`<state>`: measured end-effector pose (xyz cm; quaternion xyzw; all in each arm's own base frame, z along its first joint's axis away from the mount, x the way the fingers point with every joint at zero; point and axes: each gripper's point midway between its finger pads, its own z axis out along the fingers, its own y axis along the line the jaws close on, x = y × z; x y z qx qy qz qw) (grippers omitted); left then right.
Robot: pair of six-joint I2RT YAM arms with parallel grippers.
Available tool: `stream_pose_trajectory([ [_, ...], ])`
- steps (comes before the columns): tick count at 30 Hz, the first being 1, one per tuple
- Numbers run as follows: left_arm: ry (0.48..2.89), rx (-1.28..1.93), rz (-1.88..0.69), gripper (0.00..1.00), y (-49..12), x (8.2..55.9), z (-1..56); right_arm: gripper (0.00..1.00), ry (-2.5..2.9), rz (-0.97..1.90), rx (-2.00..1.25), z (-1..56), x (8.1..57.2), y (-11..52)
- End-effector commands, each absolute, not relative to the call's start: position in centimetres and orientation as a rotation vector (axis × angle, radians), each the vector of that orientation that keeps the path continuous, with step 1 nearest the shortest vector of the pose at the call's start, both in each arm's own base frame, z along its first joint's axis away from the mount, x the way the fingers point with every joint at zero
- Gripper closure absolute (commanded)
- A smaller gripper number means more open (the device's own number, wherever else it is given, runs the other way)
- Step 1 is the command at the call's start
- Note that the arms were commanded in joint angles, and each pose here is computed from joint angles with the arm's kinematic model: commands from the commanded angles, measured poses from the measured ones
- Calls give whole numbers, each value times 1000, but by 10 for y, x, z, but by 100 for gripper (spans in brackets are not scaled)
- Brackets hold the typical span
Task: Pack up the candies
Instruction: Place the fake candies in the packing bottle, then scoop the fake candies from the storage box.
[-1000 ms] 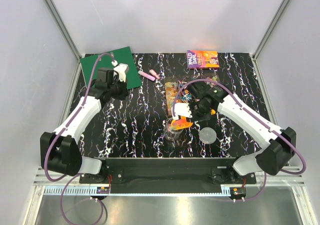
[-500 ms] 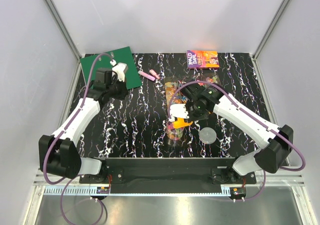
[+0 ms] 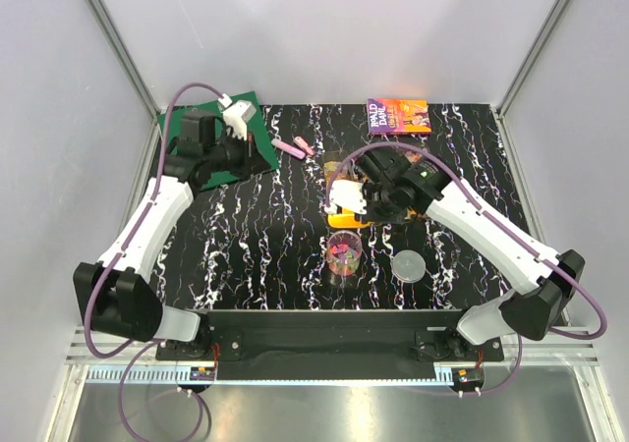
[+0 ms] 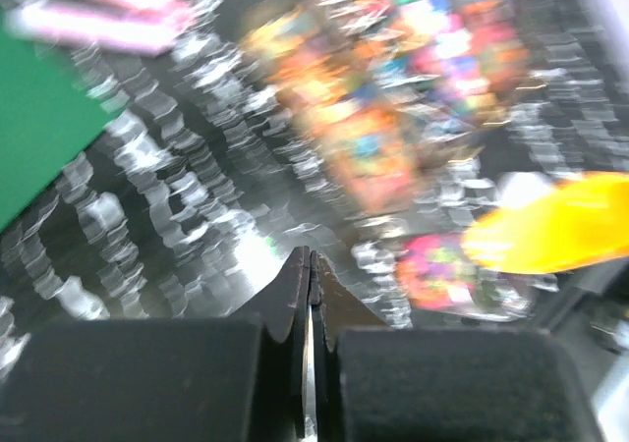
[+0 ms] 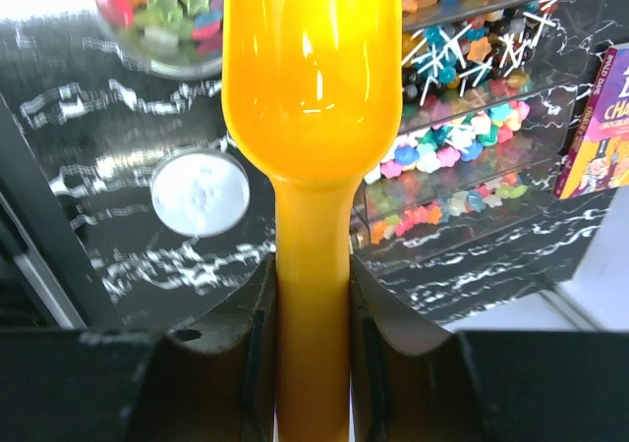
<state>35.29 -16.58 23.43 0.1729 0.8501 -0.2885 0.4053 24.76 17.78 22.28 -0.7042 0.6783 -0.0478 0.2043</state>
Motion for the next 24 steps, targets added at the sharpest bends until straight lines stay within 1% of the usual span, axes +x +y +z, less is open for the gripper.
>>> stream_pose_trajectory([
  [1, 2009, 586, -1119, 100, -216, 324, 291, 100, 1926, -9, -1695, 240, 257, 209],
  [5, 2004, 664, -1198, 100, -234, 310, 289, 100, 1941, 52, -1575, 242, 271, 228],
  [10, 2027, 708, -1212, 100, -248, 298, 277, 100, 1891, 104, -1455, 265, 291, 252],
  [17, 2067, 713, -1181, 100, -257, 312, 261, 100, 1803, 183, -1414, 300, 300, 274],
  [24, 2098, 738, -1168, 100, -270, 322, 247, 100, 1715, 306, -1343, 346, 286, 283],
])
